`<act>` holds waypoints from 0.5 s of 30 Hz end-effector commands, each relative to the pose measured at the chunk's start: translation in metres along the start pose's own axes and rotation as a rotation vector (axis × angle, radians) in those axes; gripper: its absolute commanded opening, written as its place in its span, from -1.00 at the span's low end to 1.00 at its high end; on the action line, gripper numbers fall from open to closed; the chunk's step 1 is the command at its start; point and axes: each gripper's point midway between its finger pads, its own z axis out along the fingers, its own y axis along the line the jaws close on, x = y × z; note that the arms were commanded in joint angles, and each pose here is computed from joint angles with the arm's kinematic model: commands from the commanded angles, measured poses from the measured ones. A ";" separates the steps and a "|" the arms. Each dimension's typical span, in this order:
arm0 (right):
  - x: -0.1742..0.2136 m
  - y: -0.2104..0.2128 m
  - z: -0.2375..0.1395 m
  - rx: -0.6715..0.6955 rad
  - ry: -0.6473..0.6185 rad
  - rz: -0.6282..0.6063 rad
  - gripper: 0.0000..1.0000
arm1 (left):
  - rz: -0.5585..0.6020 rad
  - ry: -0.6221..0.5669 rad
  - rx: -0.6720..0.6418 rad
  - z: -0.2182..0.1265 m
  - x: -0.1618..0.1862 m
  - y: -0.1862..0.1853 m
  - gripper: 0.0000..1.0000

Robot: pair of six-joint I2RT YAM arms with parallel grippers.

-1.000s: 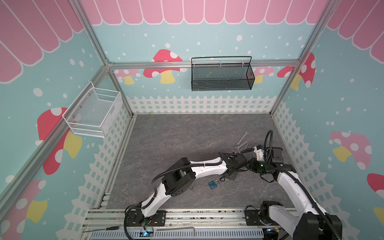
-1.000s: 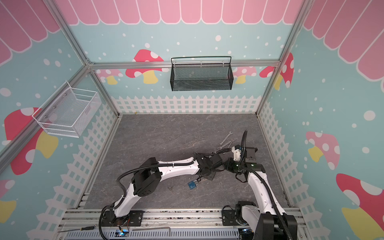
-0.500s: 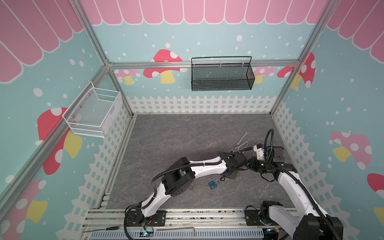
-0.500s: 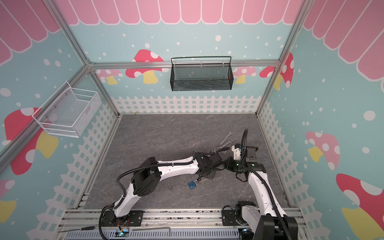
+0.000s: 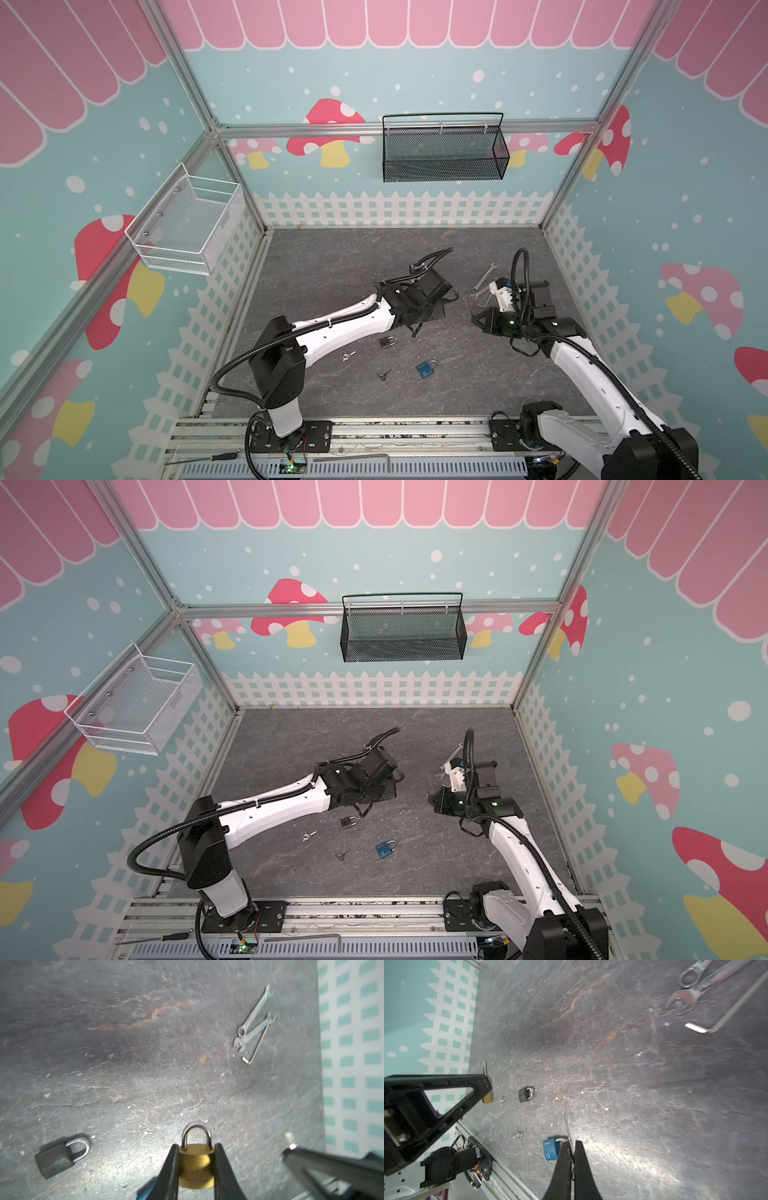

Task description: Unlock with the key

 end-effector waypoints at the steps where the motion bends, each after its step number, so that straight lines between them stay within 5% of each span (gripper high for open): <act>1: -0.009 0.023 0.013 -0.037 -0.046 0.004 -1.00 | -0.225 -0.088 0.004 -0.011 -0.017 0.011 -1.00; 7: 0.001 0.061 0.039 -0.145 -0.093 0.029 -1.00 | -0.413 -0.132 0.050 -0.015 -0.021 0.025 -1.00; 15: 0.020 0.095 0.058 -0.213 -0.087 0.028 -1.00 | -0.450 -0.133 0.040 -0.013 -0.020 0.029 -1.00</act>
